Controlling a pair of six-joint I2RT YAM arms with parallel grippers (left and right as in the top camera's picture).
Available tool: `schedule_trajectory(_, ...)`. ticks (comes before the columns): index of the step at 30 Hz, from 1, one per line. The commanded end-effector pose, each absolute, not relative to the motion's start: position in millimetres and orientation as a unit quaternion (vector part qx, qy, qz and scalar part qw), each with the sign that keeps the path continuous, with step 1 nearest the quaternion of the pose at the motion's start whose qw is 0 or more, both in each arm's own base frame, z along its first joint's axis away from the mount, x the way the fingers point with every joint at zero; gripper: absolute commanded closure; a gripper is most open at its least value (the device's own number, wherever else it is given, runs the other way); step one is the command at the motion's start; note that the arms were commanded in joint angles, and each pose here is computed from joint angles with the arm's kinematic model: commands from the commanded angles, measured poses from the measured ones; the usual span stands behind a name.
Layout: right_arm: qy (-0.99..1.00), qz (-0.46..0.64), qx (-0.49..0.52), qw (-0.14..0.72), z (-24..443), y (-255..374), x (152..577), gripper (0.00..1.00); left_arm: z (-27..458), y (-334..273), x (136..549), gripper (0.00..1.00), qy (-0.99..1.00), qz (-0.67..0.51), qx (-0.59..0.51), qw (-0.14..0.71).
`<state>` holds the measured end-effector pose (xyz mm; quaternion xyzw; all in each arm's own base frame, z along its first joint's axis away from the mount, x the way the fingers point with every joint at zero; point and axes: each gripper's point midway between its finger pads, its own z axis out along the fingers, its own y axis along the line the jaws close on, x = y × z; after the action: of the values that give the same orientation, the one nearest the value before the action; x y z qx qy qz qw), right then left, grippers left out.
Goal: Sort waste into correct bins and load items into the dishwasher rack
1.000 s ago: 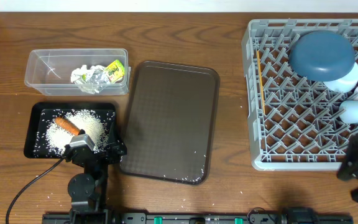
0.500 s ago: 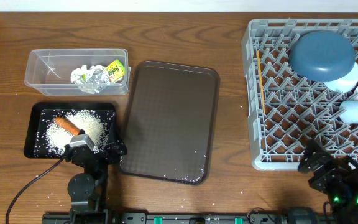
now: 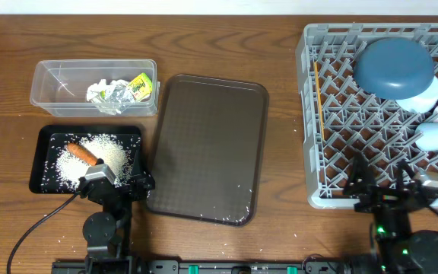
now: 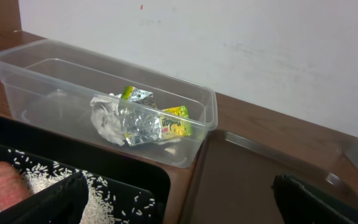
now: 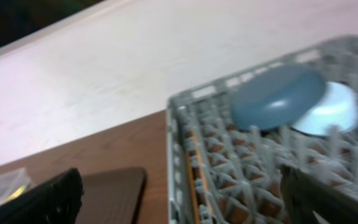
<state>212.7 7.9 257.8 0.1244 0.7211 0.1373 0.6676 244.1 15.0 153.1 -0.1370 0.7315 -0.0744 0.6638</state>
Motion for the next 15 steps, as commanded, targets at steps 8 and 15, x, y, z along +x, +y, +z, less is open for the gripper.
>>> schedule_trajectory(8, 0.685, 0.171, 0.052, 0.706, 218.8, 31.5, 234.7, 0.01, 136.0, 20.8, 242.8, 0.03, 0.747, -0.055, -0.144, 0.647)
schedule_trajectory(15, 0.648, 0.155, 0.028, 0.745, 213.6, 31.8, 241.5, 0.01, 136.0, 20.8, 242.8, 0.03, 0.747, -0.055, -0.144, 0.647)
